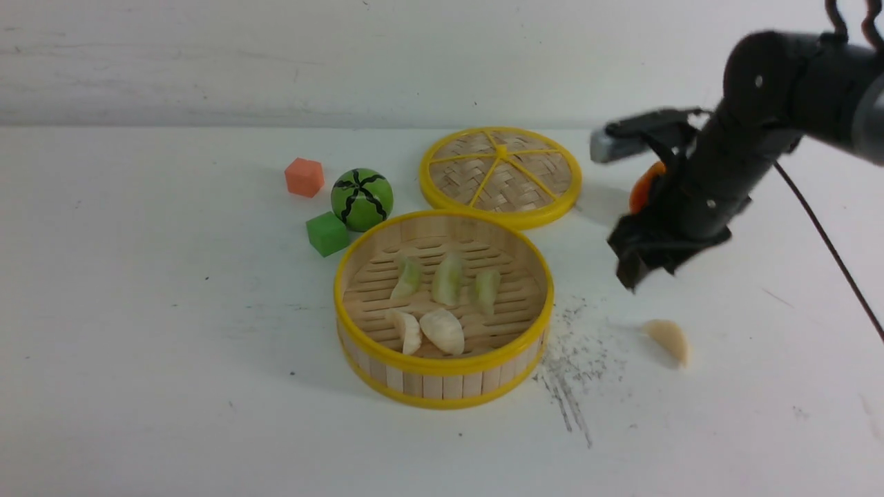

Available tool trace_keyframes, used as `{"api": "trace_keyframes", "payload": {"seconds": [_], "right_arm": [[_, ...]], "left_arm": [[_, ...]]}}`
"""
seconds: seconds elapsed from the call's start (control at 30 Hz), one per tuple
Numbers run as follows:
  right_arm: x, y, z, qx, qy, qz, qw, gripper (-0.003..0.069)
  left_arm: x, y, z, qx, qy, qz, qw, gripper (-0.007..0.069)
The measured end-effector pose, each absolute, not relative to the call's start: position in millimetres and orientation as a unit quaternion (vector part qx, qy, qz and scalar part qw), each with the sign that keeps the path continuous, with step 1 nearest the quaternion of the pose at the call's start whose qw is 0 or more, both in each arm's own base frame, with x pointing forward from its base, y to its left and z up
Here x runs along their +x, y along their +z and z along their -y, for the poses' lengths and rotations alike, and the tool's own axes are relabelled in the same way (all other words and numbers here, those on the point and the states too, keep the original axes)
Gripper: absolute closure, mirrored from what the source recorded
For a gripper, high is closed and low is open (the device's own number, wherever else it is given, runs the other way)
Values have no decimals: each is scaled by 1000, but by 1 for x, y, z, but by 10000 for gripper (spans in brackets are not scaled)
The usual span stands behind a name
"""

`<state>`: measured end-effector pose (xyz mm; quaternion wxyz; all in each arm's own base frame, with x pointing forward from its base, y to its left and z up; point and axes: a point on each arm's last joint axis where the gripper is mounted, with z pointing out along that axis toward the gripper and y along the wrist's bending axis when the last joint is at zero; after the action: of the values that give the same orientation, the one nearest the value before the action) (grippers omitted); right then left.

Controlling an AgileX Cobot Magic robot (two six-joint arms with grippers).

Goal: Put the dumplings into the steamer on the white table.
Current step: 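Reach for and grasp a dumpling lying on the table beside the steamer, then place the dumpling in the bamboo steamer basket with the right gripper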

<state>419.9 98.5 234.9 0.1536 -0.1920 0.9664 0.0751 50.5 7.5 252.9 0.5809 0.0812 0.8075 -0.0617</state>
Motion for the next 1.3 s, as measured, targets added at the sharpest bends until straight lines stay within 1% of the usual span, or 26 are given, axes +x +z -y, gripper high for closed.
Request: {"api": "trace_keyframes", "payload": {"seconds": [0.03,0.07,0.17,0.23,0.27,0.3,0.37,0.47,0.5,0.53,0.6,0.63,0.7,0.73,0.77,0.83,0.87,0.9,0.97,1.03,1.1,1.3], "right_arm": [[419,215,-88,-187,56,-973,126,214],[419,202,-85,-186,47,-974,117,213],[421,193,-84,-188,38,-974,120,215],[424,187,-84,-186,38,-974,123,232],[425,183,-85,-185,40,-975,120,255],[425,183,-85,-184,41,-975,119,255],[424,174,-86,-180,50,-977,99,368],[422,173,-87,-178,56,-979,87,475],[422,173,-87,-178,56,-979,87,475],[421,179,-88,-177,65,-979,73,496],[422,182,-89,-177,68,-980,66,493],[424,194,-92,-175,81,-979,66,493],[426,207,-98,-173,102,-977,72,493],[426,225,-113,-171,147,-970,86,493],[426,227,-114,-173,147,-970,88,493],[421,245,-136,-192,198,-955,110,493],[419,251,-145,-202,212,-949,119,493],[413,260,-168,-228,241,-933,139,493],[408,262,-193,-249,266,-918,158,493],[406,253,-217,-264,268,-911,171,493],[408,238,-228,-265,257,-914,170,493],[418,201,-226,-227,209,-940,144,493]], "left_arm": [[51,253,-8,81,-62,-808,581,606],[51,253,-8,82,-60,-807,582,606],[51,253,-8,82,-58,-806,583,606],[51,253,-8,83,-55,-806,584,606],[51,253,-8,83,-55,-806,583,606],[51,253,-8,83,-54,-806,583,606],[51,252,-9,81,-51,-809,580,600],[51,252,-9,81,-50,-809,580,596],[51,252,-9,81,-50,-809,580,596],[51,253,-9,81,-49,-809,580,595],[51,253,-9,81,-49,-809,580,595],[51,253,-9,82,-48,-809,581,595],[51,253,-10,82,-48,-809,581,595],[51,253,-10,82,-48,-809,581,595],[51,253,-10,82,-48,-809,581,595],[51,253,-10,82,-48,-809,581,595],[51,253,-10,82,-48,-809,581,594],[51,253,-10,82,-48,-809,581,592],[51,253,-10,82,-47,-809,581,590],[51,253,-10,82,-47,-809,581,588],[51,252,-10,81,-47,-809,580,587],[51,252,-10,81,-47,-809,580,588]]}}
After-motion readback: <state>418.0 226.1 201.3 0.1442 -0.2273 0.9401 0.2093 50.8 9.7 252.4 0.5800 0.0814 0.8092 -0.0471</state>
